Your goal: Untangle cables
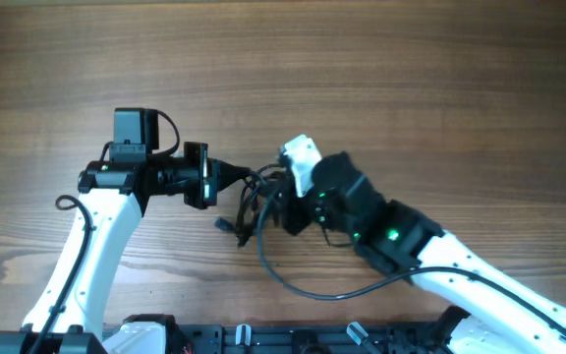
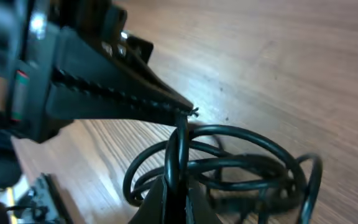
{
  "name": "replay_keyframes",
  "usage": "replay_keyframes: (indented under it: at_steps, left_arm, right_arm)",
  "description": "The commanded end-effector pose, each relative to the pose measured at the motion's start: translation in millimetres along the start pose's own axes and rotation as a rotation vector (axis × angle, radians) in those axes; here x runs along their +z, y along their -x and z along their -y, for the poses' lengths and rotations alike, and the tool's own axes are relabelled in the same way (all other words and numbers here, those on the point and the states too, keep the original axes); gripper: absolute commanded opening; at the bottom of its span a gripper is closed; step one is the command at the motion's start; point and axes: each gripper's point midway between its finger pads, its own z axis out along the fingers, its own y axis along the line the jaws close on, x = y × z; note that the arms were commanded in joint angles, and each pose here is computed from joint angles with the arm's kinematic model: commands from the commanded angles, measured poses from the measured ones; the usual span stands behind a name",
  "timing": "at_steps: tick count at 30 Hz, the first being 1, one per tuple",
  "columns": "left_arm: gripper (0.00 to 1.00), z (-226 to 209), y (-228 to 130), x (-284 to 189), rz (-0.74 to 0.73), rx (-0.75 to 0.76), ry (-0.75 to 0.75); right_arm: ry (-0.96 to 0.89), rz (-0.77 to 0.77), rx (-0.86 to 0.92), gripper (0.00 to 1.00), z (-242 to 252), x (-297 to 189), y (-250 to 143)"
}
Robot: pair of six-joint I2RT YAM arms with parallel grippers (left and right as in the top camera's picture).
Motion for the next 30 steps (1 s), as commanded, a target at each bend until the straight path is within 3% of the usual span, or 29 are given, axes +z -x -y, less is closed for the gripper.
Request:
replay_keyframes:
  at_steps: [1,4,8,12,13,14,15,20,26,30]
  left_arm:
    - [0.04,-7,78,-15,0.390,0.066,0.042]
    - [0.04,-8,82,-17,0.417,0.068,0.048]
    - [0.04,-12,87,-20,0.450,0.075,0.071]
    - [0.04,-15,86,-19,0.440,0.093,0.085]
    - [0.04,-14,84,-18,0.427,0.093,0.082]
    - [0.04,-14,77,-15,0.382,0.092,0.074]
    - [0.04,-13,69,-12,0.333,0.092,0.065]
    - [0.04,-10,35,-3,0.138,0.035,0.035]
    - [0.04,-21,12,16,0.091,-0.071,0.095]
    - [0.04,-25,5,21,0.081,-0.130,0.111]
  right_arm:
    - [0.130,0.167,0.000,0.04,-15,-58,53]
    - [0.171,0.155,0.036,0.04,-2,-70,56]
    - [0.046,0.155,0.183,0.04,58,-82,58]
    - [0.165,0.052,0.104,0.05,42,-79,36]
    - [0.165,0.022,0.108,0.09,42,-75,29]
    - [0.165,-0.021,0.132,0.20,43,-68,20]
    - [0.167,-0.049,0.139,0.22,44,-63,14]
    - [0.246,-0.124,-0.129,0.27,4,-29,-10]
    - [0.087,-0.031,-0.476,0.27,-35,-9,-9]
    - [-0.085,-0.034,-0.618,0.28,-25,3,-14]
